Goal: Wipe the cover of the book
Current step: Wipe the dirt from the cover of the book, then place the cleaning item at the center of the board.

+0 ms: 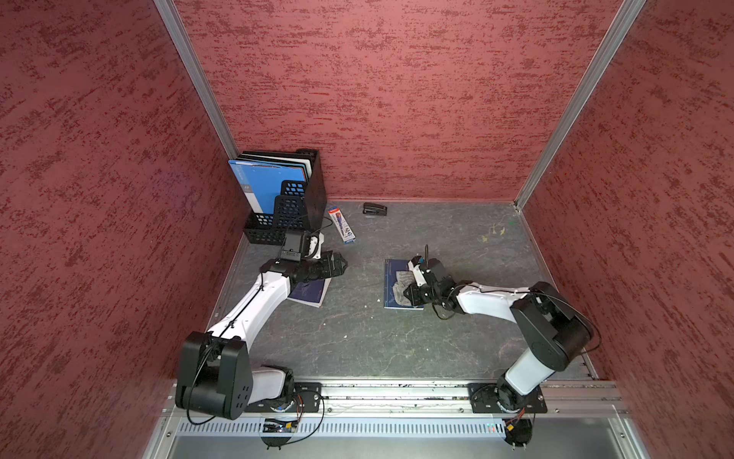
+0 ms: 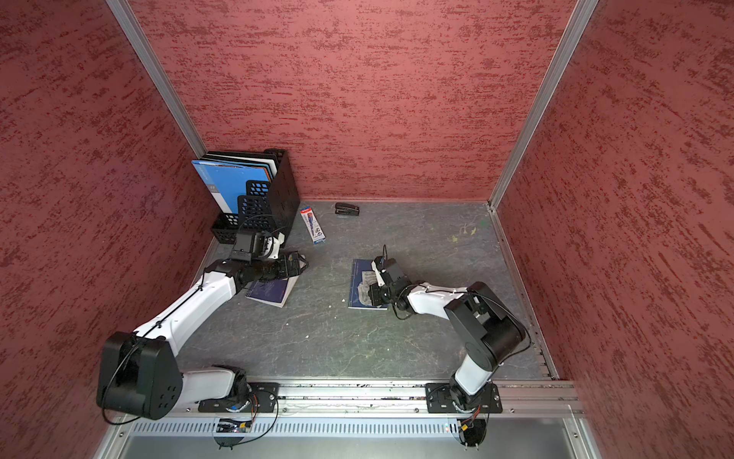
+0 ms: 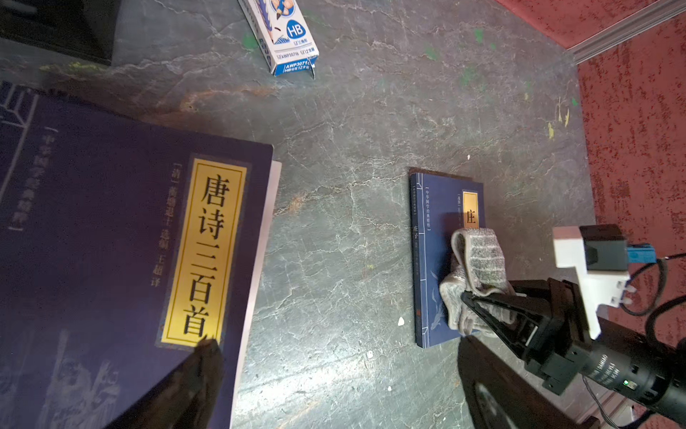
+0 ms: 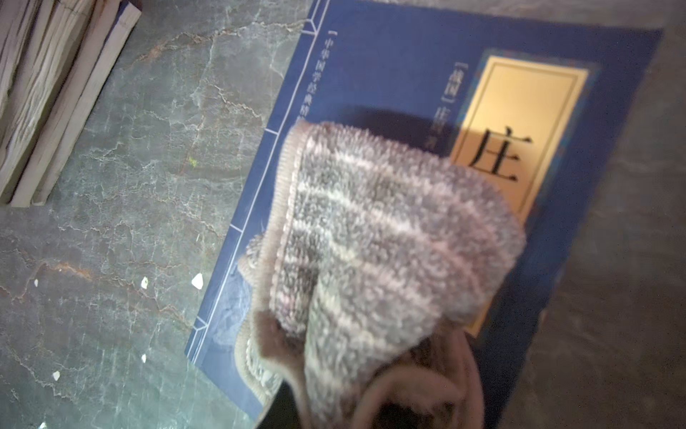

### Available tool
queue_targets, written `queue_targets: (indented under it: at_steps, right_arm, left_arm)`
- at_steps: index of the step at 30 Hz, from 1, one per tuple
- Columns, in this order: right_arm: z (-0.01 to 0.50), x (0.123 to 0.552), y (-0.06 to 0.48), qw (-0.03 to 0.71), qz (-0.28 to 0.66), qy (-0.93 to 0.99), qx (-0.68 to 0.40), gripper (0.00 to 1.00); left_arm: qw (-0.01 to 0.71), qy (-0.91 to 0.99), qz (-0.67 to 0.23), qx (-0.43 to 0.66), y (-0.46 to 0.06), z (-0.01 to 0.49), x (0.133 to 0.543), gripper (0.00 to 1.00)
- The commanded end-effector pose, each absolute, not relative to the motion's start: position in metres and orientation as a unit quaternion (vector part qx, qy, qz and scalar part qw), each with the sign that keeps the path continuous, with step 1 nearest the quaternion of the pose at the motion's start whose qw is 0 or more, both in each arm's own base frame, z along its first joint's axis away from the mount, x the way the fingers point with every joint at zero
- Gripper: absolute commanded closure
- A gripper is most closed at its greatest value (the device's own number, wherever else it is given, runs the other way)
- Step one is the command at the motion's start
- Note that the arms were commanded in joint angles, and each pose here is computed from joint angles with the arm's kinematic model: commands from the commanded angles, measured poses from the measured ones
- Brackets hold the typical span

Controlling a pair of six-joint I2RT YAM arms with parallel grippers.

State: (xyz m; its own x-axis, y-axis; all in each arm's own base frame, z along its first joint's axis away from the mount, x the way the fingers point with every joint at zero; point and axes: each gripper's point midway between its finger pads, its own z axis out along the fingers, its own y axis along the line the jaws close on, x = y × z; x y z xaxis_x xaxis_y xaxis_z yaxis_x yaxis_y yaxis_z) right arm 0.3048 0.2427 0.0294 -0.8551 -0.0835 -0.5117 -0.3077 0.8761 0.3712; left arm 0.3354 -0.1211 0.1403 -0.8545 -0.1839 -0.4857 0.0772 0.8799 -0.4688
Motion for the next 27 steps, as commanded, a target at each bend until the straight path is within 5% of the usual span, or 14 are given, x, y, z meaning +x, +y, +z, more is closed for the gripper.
queue_targets:
  at_steps: [1, 11, 15, 18, 27]
  right_arm:
    - [-0.014, 0.278, 0.195, 0.176, 0.149, 0.972, -0.046, 0.80]
    - [0.019, 0.355, 0.105, 0.255, 0.089, 0.960, 0.081, 0.74]
    - [0.036, 0.368, 0.078, 0.275, 0.020, 0.956, 0.100, 0.48]
    - [0.056, 0.374, 0.083, 0.293, 0.030, 0.951, 0.092, 0.40]
    - [0.095, 0.366, 0.165, 0.313, 0.152, 0.938, 0.012, 0.38]
  left_arm:
    - [0.290, 0.924, -0.249, -0.007, -0.135, 0.154, 0.349, 0.00]
    - [0.270, 0.928, -0.253, 0.031, -0.172, 0.147, 0.342, 0.00]
    - [0.257, 0.932, -0.252, 0.044, -0.185, 0.139, 0.336, 0.00]
    - [0.239, 0.936, -0.255, 0.048, -0.195, 0.127, 0.335, 0.00]
    - [0.195, 0.941, -0.270, 0.059, -0.234, 0.095, 0.341, 0.02]
